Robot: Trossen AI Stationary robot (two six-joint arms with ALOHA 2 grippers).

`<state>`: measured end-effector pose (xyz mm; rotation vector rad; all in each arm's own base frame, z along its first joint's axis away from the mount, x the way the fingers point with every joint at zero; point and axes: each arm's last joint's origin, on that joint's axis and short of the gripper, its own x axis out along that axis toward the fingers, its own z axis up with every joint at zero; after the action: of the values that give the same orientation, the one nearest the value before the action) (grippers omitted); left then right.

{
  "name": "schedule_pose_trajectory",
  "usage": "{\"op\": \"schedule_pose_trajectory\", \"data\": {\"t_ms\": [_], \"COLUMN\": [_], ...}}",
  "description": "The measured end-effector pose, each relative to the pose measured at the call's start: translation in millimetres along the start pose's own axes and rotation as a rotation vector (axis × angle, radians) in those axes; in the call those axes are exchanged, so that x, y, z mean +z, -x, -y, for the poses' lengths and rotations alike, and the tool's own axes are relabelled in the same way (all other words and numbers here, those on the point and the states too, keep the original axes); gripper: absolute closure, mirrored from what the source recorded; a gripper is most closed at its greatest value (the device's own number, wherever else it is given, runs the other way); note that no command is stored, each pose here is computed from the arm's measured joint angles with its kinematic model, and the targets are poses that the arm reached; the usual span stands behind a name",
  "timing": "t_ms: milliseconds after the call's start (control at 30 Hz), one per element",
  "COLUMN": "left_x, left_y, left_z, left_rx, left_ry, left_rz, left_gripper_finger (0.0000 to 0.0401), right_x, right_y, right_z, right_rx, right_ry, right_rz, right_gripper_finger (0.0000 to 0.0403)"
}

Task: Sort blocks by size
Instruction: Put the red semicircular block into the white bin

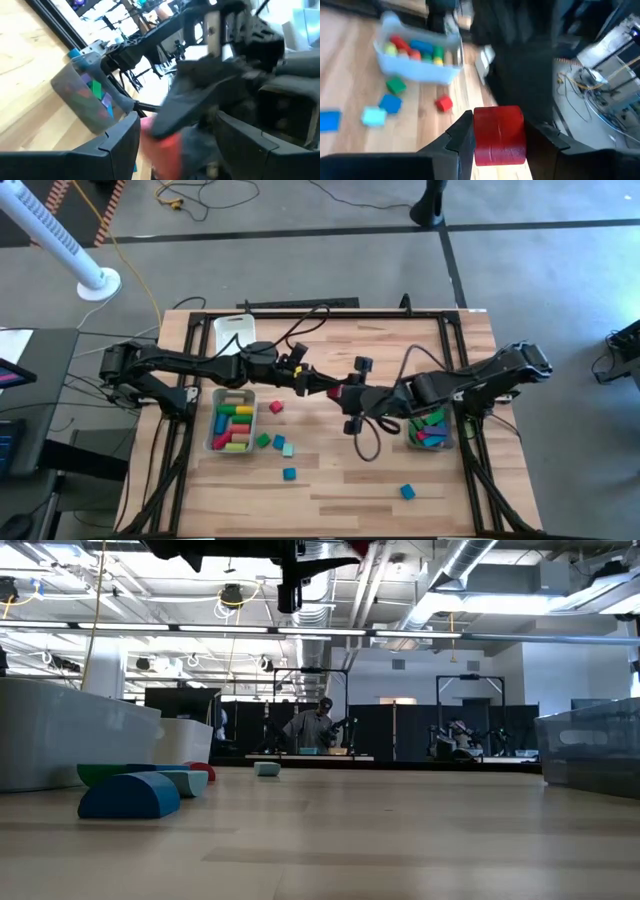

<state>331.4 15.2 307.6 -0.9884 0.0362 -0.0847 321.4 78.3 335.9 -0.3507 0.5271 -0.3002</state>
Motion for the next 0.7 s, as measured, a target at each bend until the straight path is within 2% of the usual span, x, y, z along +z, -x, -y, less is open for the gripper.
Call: {"op": "schedule_pose_trajectory", "data": {"t_ms": [133,333,567,700], "left_x": [0.2,-3.3,-2.2,-2.1], "left_y": [0.1,0.4,0.6,0.6], "left_z": [-1.8,-7.0,-7.1,-7.1], "left_rx": [0.025,0.078,0.079,0.080], "left_ry": [0.011,0.025,0.026,0.028], "left_rz": [0.012,-0.023,-0.016,-0.014], "left_gripper_finger": [0.0164,0.0164,0.0164,0.0188], "right_x": [-4.1,-2.8,-2.0,-1.6], "right_y": [-7.9,-3.1,0.1,0.4], "right_z": [-4.6,1.0,3.3,3.2], "right_rx": [-0.042,-0.112,-0.096,-0.090], "right_ry": [0.018,0.016,0.012,-0.013], "right_rz": [-0.031,-0.030,-0.025,-0.020], "right_gripper_finger": [0.0240,0.0240,0.0240,0.0240]}}
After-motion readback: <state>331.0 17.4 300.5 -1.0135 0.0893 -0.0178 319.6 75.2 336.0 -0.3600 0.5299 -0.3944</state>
